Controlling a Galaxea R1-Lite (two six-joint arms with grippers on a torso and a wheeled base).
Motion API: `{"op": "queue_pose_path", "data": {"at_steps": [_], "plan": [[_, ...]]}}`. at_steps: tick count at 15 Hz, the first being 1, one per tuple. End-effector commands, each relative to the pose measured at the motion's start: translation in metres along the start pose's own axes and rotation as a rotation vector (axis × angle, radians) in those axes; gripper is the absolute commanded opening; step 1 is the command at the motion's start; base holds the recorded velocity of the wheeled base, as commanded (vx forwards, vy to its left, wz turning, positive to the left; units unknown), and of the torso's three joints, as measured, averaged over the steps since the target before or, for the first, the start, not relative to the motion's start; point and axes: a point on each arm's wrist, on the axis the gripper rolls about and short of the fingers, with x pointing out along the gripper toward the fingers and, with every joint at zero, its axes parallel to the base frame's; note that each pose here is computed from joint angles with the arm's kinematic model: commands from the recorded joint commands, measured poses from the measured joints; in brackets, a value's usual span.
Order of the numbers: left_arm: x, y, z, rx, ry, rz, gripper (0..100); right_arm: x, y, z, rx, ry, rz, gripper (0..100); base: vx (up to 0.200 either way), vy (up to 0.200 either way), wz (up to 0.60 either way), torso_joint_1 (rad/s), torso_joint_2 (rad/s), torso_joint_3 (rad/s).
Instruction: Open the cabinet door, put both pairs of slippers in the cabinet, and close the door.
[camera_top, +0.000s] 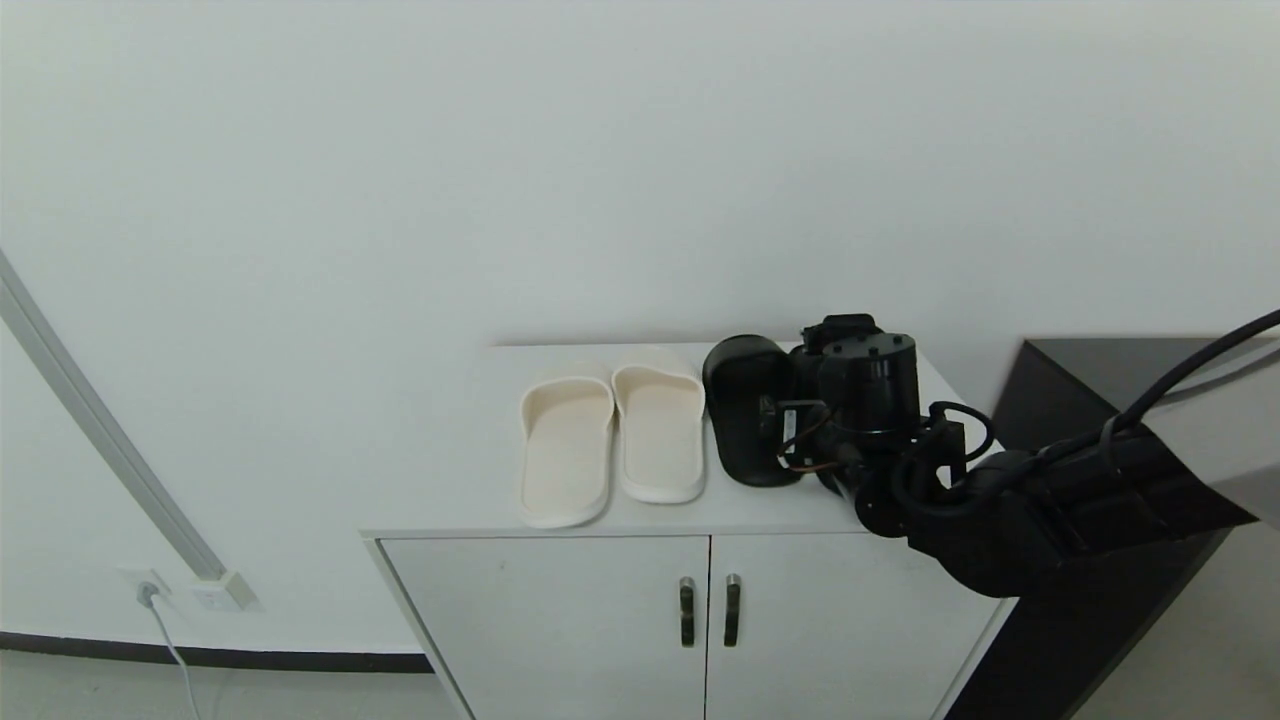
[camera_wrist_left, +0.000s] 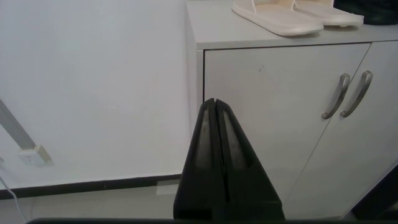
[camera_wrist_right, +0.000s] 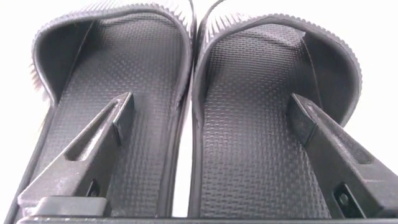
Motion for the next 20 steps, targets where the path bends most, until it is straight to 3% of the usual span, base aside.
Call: {"op": "queue_pose_path", "data": {"at_steps": [1, 2, 6, 13, 15, 20], "plan": [[0.000, 0.000, 0.000, 0.000, 0.002, 0.000, 0, 0.003, 0.002, 0.000, 0.003, -0.004, -0.001, 100, 0.000, 0.000, 0.00, 0.000, 0.00, 0.000], [0.000, 0.000, 0.000, 0.000, 0.002, 0.000, 0, 0.005, 0.003, -0.002, 0.000, 0.000, -0.001, 0, 0.000, 0.000, 0.00, 0.000, 0.00, 0.000], [0.000, 0.000, 0.000, 0.000, 0.002, 0.000, 0, 0.007, 0.003, 0.000, 0.005, -0.007, -0.003, 0, 0.000, 0.000, 0.00, 0.000, 0.00, 0.000], [0.000, 0.000, 0.000, 0.000, 0.000, 0.000, 0, -0.032, -0.018, 0.044, -0.027, -0.094, 0.038, 0, 0.000, 0.000, 0.00, 0.000, 0.00, 0.000], [0.000, 0.000, 0.000, 0.000, 0.000, 0.000, 0, -0.046, -0.021, 0.040, -0.047, -0.075, 0.104, 0, 0.000, 0.000, 0.00, 0.000, 0.00, 0.000], [0.000, 0.000, 0.000, 0.000, 0.000, 0.000, 0, -0.027, -0.010, 0.007, -0.090, -0.011, 0.091, 0, 0.000, 0.000, 0.00, 0.000, 0.00, 0.000]]}}
